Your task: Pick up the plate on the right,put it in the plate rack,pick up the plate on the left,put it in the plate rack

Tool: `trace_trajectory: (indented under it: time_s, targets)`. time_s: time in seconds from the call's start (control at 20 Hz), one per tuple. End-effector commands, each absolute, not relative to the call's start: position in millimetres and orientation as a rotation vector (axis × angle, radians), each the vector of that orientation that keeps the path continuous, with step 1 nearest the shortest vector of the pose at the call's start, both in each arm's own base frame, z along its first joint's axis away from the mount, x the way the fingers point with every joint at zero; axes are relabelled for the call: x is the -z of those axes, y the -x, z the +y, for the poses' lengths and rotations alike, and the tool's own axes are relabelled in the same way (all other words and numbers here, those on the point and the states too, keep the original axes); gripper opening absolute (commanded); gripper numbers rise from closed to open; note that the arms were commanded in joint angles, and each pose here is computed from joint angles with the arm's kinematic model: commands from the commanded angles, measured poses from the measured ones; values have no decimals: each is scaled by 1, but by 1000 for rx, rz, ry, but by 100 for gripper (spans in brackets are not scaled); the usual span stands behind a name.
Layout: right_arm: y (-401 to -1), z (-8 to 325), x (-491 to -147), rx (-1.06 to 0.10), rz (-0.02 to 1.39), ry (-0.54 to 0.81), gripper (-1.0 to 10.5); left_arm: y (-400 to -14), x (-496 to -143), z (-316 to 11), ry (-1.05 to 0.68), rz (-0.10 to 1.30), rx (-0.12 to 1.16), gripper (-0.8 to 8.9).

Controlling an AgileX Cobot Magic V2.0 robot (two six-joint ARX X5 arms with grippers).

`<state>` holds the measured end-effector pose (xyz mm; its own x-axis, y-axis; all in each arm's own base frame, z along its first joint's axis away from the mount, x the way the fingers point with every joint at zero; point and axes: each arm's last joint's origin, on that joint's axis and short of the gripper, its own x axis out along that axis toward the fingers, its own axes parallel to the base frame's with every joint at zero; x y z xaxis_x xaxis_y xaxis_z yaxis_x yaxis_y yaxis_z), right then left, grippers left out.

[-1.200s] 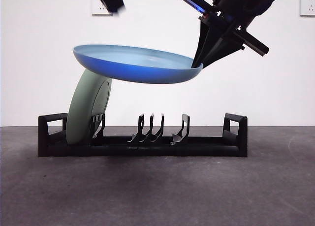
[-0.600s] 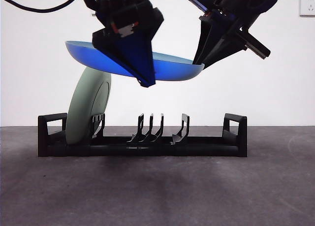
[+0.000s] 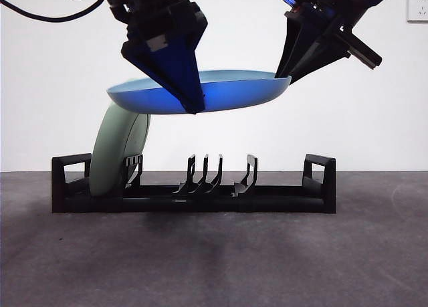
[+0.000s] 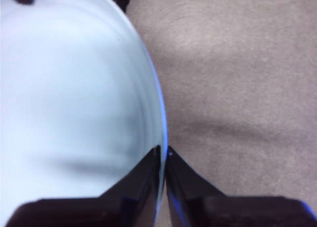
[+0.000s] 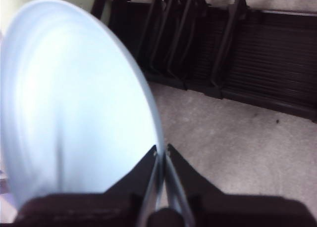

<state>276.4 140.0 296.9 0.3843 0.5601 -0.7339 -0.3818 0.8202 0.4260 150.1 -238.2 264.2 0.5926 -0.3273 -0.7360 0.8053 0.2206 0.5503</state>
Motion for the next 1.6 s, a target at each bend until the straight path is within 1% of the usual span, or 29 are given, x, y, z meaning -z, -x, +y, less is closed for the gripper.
trace_trajectory:
  time_s: [0.05, 0.15, 0.2, 0.25, 0.3, 0.4, 0.55, 0.65, 0.7, 0.8, 0.85, 0.95, 1.15, 1.4, 1.6]
  targets:
    - [-274, 136, -306, -620, 968, -203, 62, -151, -263, -239, -1073, 537, 826, -8]
    - [-270, 130, -316, -617, 924, -210, 266, -152, -264, -240, -1059, 518, 823, -9]
    - [-267, 127, -322, -615, 893, -215, 290, -152, -265, -241, -1048, 509, 831, -9]
    - [-264, 121, -330, -601, 851, -218, 289, -153, -266, -243, -1026, 498, 855, -9]
    - [-261, 115, -339, -564, 795, -213, 288, -153, -267, -245, -992, 484, 884, -9]
    - [-250, 103, -360, -461, 668, -191, 284, -154, -271, -249, -874, 456, 934, -9]
    - [-228, 87, -388, -317, 484, -175, 284, -168, -283, -253, -579, 404, 974, -9]
    - [-215, 77, -402, -258, 396, -166, 283, -183, -294, -251, -341, 364, 1035, -9]
    - [-210, 74, -406, -246, 371, -155, 283, -191, -300, -247, -232, 343, 1069, -9]
    - [-203, 69, -411, -238, 346, -151, 283, -207, -311, -239, -53, 298, 1081, -9]
    - [-201, 68, -413, -235, 337, -155, 282, -216, -316, -233, 23, 270, 1054, -9]
    - [-199, 66, -414, -232, 331, -157, 282, -225, -321, -227, 93, 240, 1028, -9]
    - [-199, 66, -414, -232, 331, -157, 282, -245, -322, -218, 232, 221, 1028, -9]
    - [-199, 66, -414, -232, 331, -157, 282, -270, -303, -219, 318, 246, 981, -9]
    - [-199, 66, -414, -232, 331, -157, 282, -288, -282, -222, 370, 268, 970, -9]
